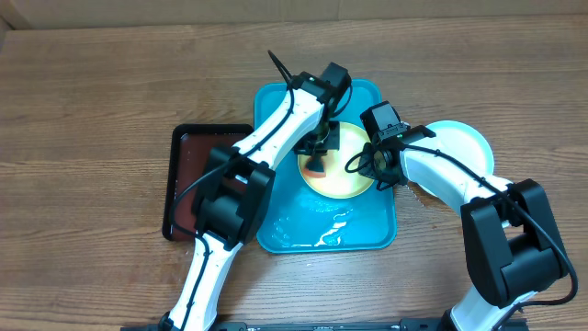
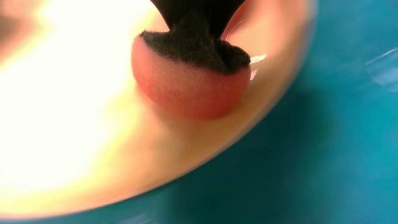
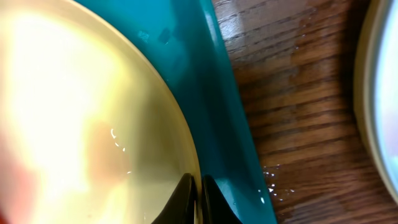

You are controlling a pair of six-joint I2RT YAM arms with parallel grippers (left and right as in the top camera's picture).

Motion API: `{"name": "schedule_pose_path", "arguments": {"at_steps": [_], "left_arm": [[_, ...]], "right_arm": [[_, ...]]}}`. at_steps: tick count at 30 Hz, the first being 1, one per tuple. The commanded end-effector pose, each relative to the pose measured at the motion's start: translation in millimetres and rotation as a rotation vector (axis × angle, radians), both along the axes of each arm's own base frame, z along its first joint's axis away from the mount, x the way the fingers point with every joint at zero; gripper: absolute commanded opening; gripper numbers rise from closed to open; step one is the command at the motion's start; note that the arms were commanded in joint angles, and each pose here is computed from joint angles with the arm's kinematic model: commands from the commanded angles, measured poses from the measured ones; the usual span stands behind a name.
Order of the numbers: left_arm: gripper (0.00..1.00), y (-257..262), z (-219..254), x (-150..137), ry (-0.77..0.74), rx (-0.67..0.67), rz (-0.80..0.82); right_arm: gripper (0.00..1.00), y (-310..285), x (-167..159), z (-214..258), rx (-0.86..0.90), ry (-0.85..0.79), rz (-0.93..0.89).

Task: Clean dirty plates on tray and stack at the side
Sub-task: 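Scrub the yellow plate's red stain with the left gripper's sponge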

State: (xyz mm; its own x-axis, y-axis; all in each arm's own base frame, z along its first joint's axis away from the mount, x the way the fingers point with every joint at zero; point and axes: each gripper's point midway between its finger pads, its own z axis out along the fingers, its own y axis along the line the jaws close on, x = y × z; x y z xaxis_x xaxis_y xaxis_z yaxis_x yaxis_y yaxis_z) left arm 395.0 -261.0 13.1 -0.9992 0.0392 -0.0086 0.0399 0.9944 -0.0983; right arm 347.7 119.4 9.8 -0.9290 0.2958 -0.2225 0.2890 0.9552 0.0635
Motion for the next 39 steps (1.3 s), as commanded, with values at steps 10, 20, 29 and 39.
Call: {"name": "schedule_pose_path", "arguments": {"at_steps": [10, 20, 29, 39], "left_arm": [[0.04, -70.0, -17.5, -41.1, 0.159, -0.325, -0.101], [0.04, 27.4, -6.8, -27.9, 0.110, 0.069, -0.011], [0.04, 64.0, 26.1, 13.5, -0.117, 0.231, -0.008], [0.04, -10.7, 26.7, 16.8, -0.105, -0.136, -0.077]], "right_arm": [[0.04, -19.0, -1.5, -4.5, -0.082, 0.010, -0.004], [0.04, -18.9, -1.2, -4.5, -0.082, 0.009, -0.004], [0.04, -18.8, -0.9, -4.4, -0.082, 0.007, -0.004], [0.04, -18.3, -0.6, -4.3, -0.097, 0.009, 0.067]]}}
